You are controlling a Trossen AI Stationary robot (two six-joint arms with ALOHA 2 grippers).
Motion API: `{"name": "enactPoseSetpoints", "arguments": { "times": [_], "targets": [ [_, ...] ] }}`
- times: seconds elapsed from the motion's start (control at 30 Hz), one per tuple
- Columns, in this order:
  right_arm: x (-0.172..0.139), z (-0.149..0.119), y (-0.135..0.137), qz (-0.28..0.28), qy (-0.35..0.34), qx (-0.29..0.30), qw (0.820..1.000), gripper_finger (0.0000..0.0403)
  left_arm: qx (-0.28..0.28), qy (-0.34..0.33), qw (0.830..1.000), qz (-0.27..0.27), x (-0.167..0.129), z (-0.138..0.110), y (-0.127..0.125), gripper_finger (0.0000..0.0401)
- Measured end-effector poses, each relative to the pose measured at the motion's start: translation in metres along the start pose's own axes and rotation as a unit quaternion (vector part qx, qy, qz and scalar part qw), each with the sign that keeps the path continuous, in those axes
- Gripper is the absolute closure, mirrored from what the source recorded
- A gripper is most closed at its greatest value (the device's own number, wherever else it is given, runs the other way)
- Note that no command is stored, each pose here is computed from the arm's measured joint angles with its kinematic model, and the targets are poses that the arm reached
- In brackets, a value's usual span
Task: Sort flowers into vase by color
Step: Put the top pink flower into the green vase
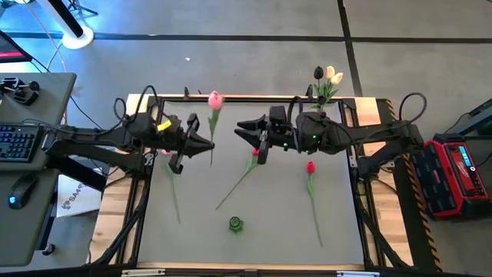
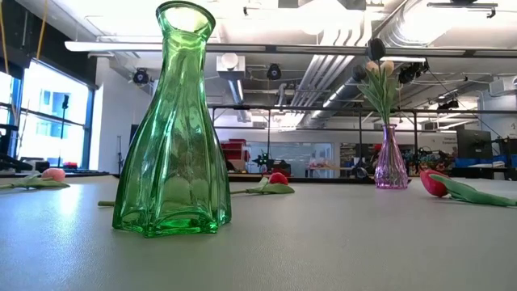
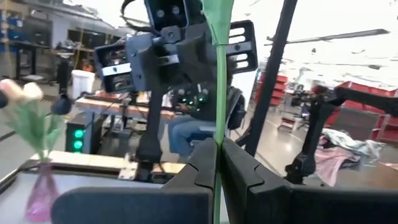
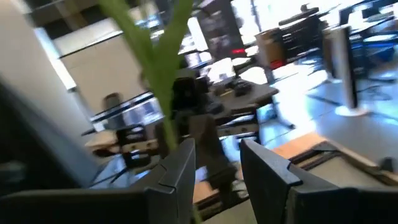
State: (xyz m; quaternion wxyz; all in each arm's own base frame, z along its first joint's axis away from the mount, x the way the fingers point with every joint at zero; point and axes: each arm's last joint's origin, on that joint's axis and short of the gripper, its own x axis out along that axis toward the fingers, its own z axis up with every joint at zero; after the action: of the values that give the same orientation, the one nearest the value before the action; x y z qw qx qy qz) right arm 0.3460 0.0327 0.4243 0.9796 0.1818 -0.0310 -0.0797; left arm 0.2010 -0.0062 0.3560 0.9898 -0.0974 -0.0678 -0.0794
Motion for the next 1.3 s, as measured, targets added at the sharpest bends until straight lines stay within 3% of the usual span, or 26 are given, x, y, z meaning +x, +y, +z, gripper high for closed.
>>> {"name": "enactPoseSetpoints", "arguments": {
  "times": [0.1,0.2,0.57,0.73,0.93,1.3],
  "targets": [
    [0.004,-0.003,0.005,0.054,0.006,0.01,0.998,0.0286,-0.003,0.0,1.0,-0.004,0.01,-0.006,-0.004,0.0401],
    [0.009,-0.014,0.012,0.075,0.025,0.005,0.997,0.0286,-0.007,0.012,1.0,-0.008,0.021,-0.015,-0.007,0.0401],
    [0.007,-0.03,0.031,0.065,0.033,-0.013,0.997,0.0287,-0.013,0.018,1.0,-0.014,0.054,-0.046,-0.019,0.0401],
    [0.006,-0.034,0.033,0.061,0.048,-0.002,0.997,0.0311,-0.012,0.023,1.0,-0.013,0.06,-0.054,-0.025,0.0401],
    [0.003,-0.038,0.039,0.06,0.057,-0.012,0.996,0.0393,-0.017,0.018,1.0,-0.013,0.056,-0.05,-0.028,0.0399],
    [0.0,-0.04,0.045,0.08,0.066,-0.011,0.995,0.0401,-0.009,0.057,0.997,0.049,0.01,-0.024,-0.027,0.0311]
  ]
}}
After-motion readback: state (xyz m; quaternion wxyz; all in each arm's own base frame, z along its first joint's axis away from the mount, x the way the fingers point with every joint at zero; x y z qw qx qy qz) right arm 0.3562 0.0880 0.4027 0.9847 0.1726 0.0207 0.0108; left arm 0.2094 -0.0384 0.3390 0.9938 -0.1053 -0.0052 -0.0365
